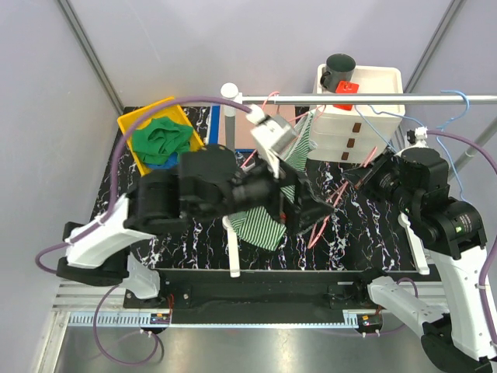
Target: Remove the tank top from the hanger
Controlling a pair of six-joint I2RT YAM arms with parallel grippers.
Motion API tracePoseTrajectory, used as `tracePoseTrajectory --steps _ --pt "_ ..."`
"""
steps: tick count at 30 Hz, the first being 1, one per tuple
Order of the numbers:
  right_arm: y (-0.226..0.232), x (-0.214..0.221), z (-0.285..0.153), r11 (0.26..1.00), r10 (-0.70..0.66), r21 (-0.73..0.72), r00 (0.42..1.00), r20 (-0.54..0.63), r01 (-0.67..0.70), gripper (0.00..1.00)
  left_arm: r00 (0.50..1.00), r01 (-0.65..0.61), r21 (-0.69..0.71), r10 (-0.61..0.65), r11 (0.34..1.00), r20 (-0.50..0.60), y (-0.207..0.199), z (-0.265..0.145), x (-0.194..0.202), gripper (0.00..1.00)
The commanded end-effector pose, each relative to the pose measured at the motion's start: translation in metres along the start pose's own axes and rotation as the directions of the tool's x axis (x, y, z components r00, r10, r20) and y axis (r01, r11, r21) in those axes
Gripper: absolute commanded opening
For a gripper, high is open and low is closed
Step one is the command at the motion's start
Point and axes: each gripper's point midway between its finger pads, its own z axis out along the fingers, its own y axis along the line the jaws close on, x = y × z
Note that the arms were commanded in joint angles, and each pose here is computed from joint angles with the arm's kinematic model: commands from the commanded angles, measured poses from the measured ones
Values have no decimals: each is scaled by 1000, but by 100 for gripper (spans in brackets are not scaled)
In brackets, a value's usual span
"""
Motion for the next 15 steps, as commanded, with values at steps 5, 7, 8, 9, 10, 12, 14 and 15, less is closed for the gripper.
tracePoseTrajectory --steps 5,7,8,9,10,12,14,15 --pt "-21 -10 -4 989 62 127 996 69 -71 0 961 -274 -24 274 961 -34 -7 -3 14 99" --pt "-20 -10 -2 989 69 128 996 63 -76 0 956 -289 -13 287 957 -63 -6 -3 25 99" --pt "-18 -11 -2 990 67 120 996 63 -75 0 954 -292 -21 290 956 -76 -3 -2 29 99" --pt "-17 -11 -2 990 68 120 996 58 -75 0 949 -302 -32 297 953 -106 2 0 38 99" --pt "-16 -11 -2 990 69 117 996 58 -75 0 947 -305 -39 298 952 -121 5 0 42 99" --pt "-13 -12 -3 991 71 108 996 57 -77 0 937 -318 -37 308 947 -164 9 4 55 99" --pt "-11 -11 -5 991 82 100 995 56 -87 0 927 -329 -38 315 944 -205 13 7 67 99" --pt "-10 -11 -6 991 86 94 995 55 -91 0 924 -331 -45 315 943 -216 14 7 69 97"
